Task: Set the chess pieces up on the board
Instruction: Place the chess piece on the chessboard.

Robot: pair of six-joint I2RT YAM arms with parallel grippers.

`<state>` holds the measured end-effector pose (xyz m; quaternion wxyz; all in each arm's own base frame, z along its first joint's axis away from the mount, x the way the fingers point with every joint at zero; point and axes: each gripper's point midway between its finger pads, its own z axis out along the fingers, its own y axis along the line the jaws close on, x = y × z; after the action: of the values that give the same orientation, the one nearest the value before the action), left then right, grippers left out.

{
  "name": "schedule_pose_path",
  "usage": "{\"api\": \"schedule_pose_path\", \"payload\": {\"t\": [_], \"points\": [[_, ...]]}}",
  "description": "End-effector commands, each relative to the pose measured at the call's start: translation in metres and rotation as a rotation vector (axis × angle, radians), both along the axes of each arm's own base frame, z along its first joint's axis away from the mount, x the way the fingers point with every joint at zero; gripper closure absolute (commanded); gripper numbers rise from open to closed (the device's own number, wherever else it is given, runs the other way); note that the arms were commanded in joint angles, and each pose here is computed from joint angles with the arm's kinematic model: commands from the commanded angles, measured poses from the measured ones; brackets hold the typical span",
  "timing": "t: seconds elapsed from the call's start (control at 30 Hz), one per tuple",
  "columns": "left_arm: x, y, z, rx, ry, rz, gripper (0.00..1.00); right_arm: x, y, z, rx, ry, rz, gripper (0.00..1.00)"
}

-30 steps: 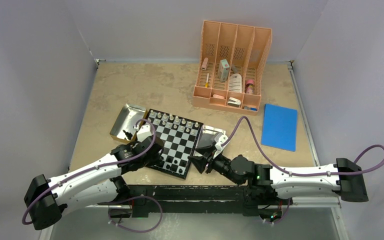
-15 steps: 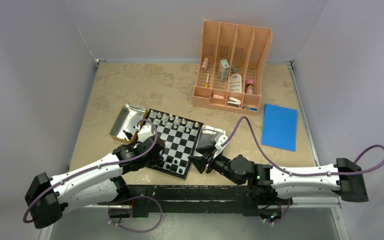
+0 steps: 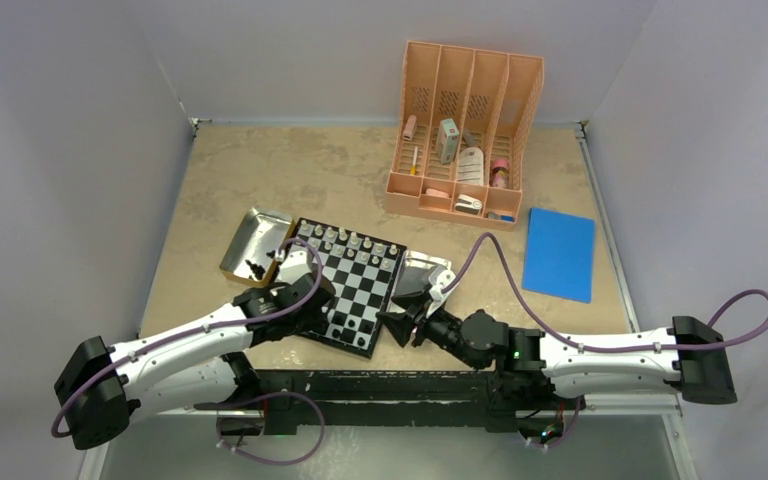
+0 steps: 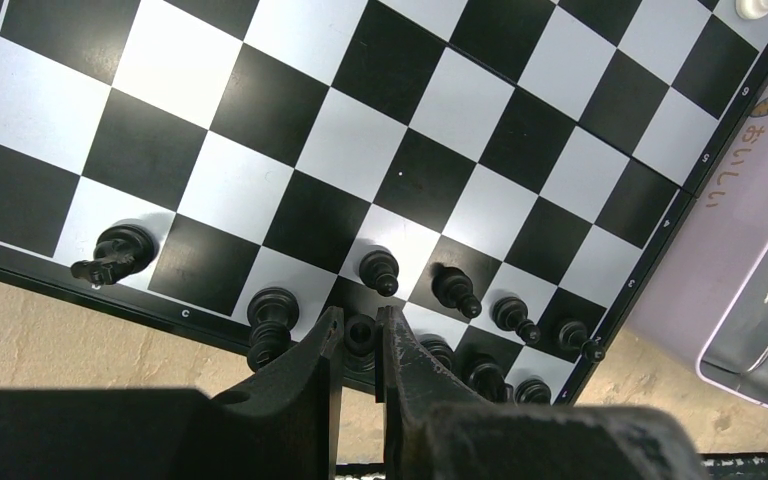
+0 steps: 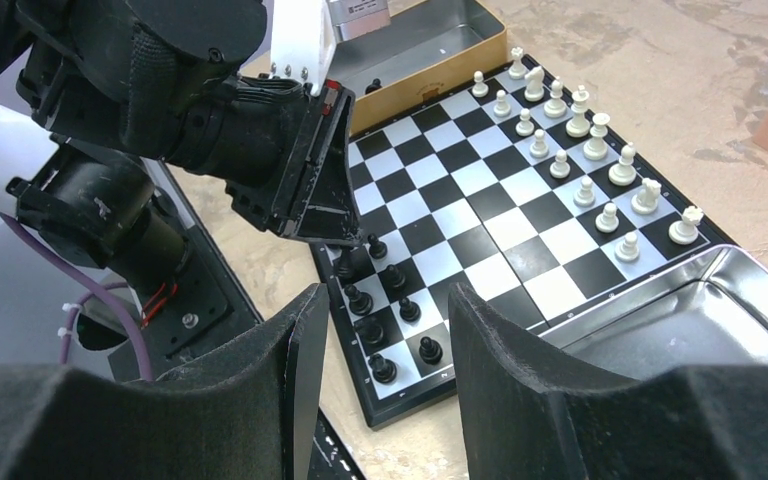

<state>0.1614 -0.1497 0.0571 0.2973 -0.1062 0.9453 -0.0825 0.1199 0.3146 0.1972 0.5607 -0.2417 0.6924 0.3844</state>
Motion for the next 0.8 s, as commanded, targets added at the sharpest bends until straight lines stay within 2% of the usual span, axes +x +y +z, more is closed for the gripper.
{"api": "schedule_pose_path", "payload": {"t": [0.0, 0.27, 0.43, 0.77], "points": [[0.004, -0.001, 0.007, 0.003, -0.031, -0.002, 0.91, 0.003, 0.003, 0.021, 0.051, -0.028, -0.013, 0.5], [0.009, -0.001, 0.015, -0.018, -0.074, 0.0, 0.96, 0.003, 0.009, 0.016, 0.036, -0.029, -0.006, 0.49], [0.012, -0.001, 0.017, -0.018, -0.106, -0.001, 0.96, 0.002, 0.01, 0.015, 0.036, -0.031, -0.001, 0.5], [0.01, -0.002, 0.014, 0.002, -0.085, -0.008, 0.93, 0.002, 0.007, 0.014, 0.034, -0.025, -0.002, 0.49]]}}
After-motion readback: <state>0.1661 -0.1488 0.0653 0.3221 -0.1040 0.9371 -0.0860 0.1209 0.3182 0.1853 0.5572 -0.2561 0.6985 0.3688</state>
